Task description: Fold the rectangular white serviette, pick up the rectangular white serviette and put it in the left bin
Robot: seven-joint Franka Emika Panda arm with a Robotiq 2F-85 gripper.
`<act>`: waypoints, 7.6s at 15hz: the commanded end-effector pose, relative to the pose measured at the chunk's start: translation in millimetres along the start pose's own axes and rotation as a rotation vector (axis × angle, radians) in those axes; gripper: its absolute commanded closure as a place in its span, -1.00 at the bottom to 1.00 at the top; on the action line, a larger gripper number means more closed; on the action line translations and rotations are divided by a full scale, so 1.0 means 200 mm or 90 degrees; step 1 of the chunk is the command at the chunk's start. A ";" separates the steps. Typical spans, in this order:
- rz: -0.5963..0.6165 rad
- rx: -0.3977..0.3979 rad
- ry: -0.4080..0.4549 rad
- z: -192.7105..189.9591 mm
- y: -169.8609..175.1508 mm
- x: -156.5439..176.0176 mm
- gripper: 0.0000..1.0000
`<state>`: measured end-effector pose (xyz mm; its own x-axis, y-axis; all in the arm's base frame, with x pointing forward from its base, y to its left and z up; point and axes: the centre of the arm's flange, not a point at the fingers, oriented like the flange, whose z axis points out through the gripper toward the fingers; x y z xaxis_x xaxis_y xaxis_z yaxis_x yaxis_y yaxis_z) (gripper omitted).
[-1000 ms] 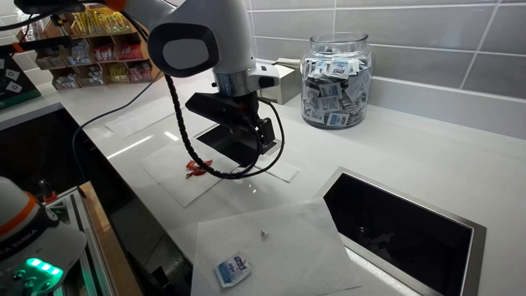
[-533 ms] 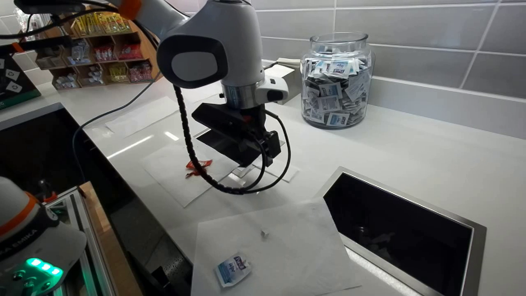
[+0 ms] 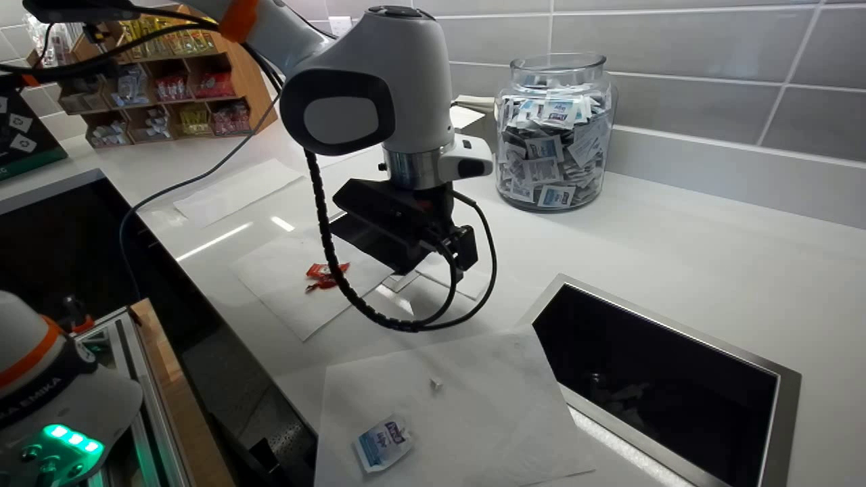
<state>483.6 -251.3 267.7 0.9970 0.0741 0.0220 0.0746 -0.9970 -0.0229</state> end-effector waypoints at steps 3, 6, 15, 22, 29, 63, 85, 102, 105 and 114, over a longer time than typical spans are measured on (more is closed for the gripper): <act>-0.012 0.009 0.001 0.08 0.05 0.08 -1.00; -0.023 0.013 -0.005 0.12 0.04 0.12 -1.00; -0.025 0.012 -0.014 0.19 0.04 0.15 -0.40; -0.026 0.007 -0.006 0.16 0.04 0.18 0.70; -0.026 0.008 -0.007 0.15 0.04 0.18 0.99; 0.052 0.052 0.019 0.09 0.09 0.14 0.40; 0.313 0.112 0.004 -0.13 0.06 0.01 -1.00; 0.552 0.171 -0.015 0.00 0.19 0.02 -1.00; 0.567 0.180 -0.011 0.01 0.24 0.03 -1.00; 0.557 0.230 -0.033 0.09 0.25 0.14 -1.00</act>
<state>505.4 -296.5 259.9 0.6906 -0.7088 -0.1440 -0.7158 -0.6413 -0.2764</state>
